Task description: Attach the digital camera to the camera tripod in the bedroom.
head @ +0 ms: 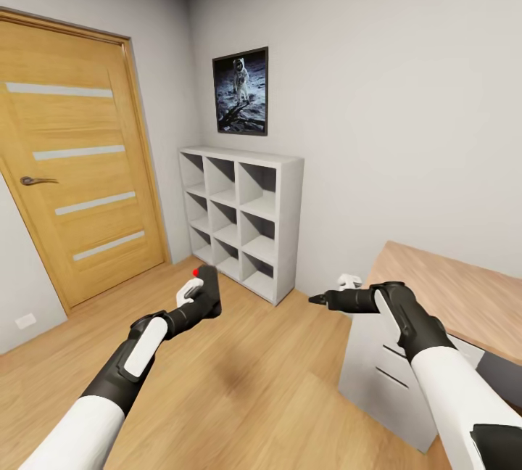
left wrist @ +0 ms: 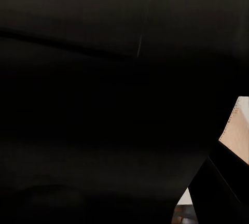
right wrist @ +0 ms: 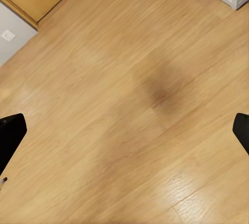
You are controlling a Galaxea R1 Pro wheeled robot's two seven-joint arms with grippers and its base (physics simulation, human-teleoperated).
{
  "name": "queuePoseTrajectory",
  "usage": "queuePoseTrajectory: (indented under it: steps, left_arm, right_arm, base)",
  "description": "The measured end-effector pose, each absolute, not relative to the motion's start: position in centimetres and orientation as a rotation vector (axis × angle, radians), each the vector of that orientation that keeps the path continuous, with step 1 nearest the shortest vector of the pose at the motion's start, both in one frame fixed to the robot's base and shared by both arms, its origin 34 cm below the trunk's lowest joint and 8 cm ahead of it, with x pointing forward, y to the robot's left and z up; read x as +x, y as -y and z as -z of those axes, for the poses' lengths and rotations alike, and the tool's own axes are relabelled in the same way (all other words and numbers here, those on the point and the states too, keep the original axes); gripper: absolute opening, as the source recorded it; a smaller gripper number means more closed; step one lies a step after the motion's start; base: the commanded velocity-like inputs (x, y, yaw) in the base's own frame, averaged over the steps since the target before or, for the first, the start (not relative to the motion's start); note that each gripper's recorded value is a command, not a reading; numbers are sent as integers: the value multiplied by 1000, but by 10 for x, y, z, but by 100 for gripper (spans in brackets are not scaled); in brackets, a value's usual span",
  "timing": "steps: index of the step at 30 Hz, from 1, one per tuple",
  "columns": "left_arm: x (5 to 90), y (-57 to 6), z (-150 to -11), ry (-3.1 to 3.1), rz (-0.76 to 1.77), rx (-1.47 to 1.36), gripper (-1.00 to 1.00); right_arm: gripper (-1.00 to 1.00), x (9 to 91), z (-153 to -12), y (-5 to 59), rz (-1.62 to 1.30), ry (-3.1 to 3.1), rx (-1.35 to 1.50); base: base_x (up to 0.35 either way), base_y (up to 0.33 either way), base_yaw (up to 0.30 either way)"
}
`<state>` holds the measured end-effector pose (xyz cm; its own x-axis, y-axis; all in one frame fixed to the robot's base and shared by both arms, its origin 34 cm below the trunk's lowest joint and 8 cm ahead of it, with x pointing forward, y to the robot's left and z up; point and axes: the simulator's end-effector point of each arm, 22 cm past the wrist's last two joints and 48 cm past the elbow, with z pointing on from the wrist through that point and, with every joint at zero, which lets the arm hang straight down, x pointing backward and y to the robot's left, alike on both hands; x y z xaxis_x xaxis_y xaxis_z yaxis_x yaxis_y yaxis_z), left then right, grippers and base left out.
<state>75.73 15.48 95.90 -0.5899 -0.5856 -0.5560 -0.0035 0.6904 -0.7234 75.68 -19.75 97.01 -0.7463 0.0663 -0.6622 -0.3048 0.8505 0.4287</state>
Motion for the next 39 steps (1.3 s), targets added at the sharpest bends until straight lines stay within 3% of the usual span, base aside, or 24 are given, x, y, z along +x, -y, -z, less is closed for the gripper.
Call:
queuePoseTrajectory:
  steps: [8,17,23,24,29,39]
  left_arm:
    - [707,-233,-825,-2392,495,-676,-100]
    - [575,-285,-685,-2704,163,-937,-100]
    - [497,-301,-633,-2752,-71,-907,-100]
    - [462,-299,-616,-2791,-93,-923,-100]
    - [411,-288,-593,-2832,-143,-822,-100]
    - [326,-272,-564,-2904,-116,-759,-100]
  right_arm:
    - [100,717,-850,229,-572,-2536,-73]
    - [100,654,-735,292,-110,-2607,-225]
    - [100,539,-650,326,126,-2742,-249]
    - [100,482,-620,327,130,-2822,-259]
    - [100,413,-592,335,172,-2900,-268]
    - [100,332,-568,338,164,-2950,-43]
  base:
    - [0,0,0]
    - [0,0,0]
    - [0,0,0]
    - [0,0,0]
    - [0,0,0]
    - [0,0,0]
